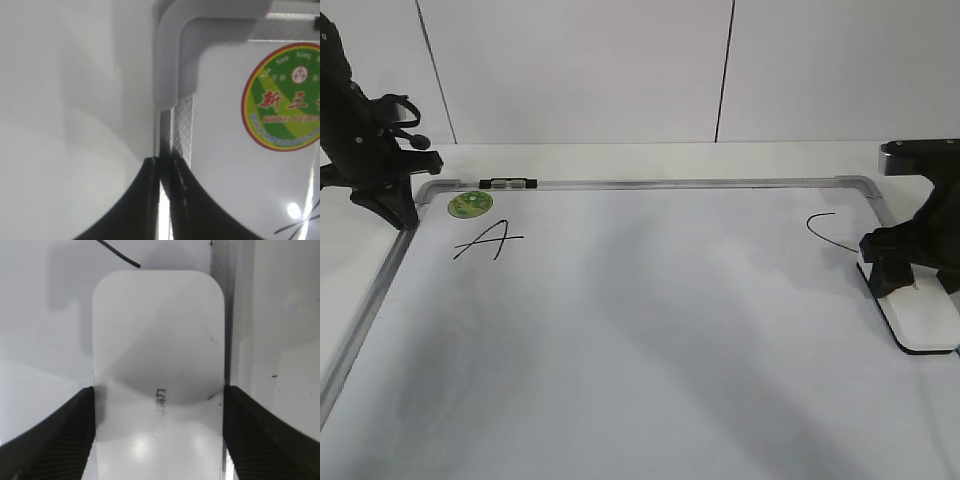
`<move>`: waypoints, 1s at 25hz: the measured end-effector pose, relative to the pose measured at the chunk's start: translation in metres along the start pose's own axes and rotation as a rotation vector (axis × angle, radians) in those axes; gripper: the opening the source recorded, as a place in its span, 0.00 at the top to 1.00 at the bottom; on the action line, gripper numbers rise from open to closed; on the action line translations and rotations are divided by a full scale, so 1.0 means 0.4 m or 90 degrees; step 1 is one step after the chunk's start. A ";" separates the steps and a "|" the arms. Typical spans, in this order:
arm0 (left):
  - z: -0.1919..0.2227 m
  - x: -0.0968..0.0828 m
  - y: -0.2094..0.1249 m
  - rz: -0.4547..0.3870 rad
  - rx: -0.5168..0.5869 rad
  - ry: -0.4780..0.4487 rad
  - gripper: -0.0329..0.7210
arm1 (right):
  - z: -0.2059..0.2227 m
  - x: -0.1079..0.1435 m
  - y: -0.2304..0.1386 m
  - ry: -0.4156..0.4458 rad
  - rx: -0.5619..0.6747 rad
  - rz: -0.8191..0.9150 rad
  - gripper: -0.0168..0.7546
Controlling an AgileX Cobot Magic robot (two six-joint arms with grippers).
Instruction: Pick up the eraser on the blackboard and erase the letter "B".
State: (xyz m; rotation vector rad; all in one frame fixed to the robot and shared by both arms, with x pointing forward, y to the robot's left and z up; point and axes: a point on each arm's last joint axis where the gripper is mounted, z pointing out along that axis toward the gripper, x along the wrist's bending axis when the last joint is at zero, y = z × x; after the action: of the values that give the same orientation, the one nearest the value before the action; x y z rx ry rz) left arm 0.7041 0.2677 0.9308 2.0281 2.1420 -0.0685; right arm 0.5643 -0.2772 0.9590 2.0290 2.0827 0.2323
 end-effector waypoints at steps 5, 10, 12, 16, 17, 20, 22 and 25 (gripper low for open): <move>0.000 0.000 0.000 0.000 0.000 0.000 0.93 | 0.000 0.000 0.000 0.000 0.000 0.000 0.19; 0.000 0.000 0.000 0.000 0.001 0.000 0.93 | -0.024 -0.003 0.012 -0.006 0.030 0.002 0.20; 0.000 0.000 0.000 0.000 0.001 0.000 0.93 | -0.047 -0.005 0.023 -0.011 0.051 0.004 0.21; 0.000 0.000 0.000 0.000 0.001 0.000 0.93 | -0.101 -0.006 0.054 -0.010 0.075 0.015 0.21; 0.000 0.000 0.000 0.000 0.001 0.001 0.93 | -0.115 -0.005 0.061 -0.006 0.081 0.020 0.21; 0.000 0.000 0.000 0.000 0.001 0.001 0.92 | -0.150 -0.003 0.078 0.003 0.087 0.029 0.21; 0.000 0.000 0.000 0.000 0.001 0.001 0.92 | -0.167 -0.003 0.085 0.003 0.093 0.030 0.21; 0.000 0.000 0.000 0.000 0.001 0.001 0.88 | -0.185 -0.004 0.093 0.002 0.097 0.031 0.21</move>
State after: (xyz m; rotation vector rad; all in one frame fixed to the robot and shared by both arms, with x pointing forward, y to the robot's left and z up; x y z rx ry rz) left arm 0.7040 0.2679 0.9307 2.0304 2.1427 -0.0684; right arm 0.5801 -0.2745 1.0401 2.1684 2.1130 0.0880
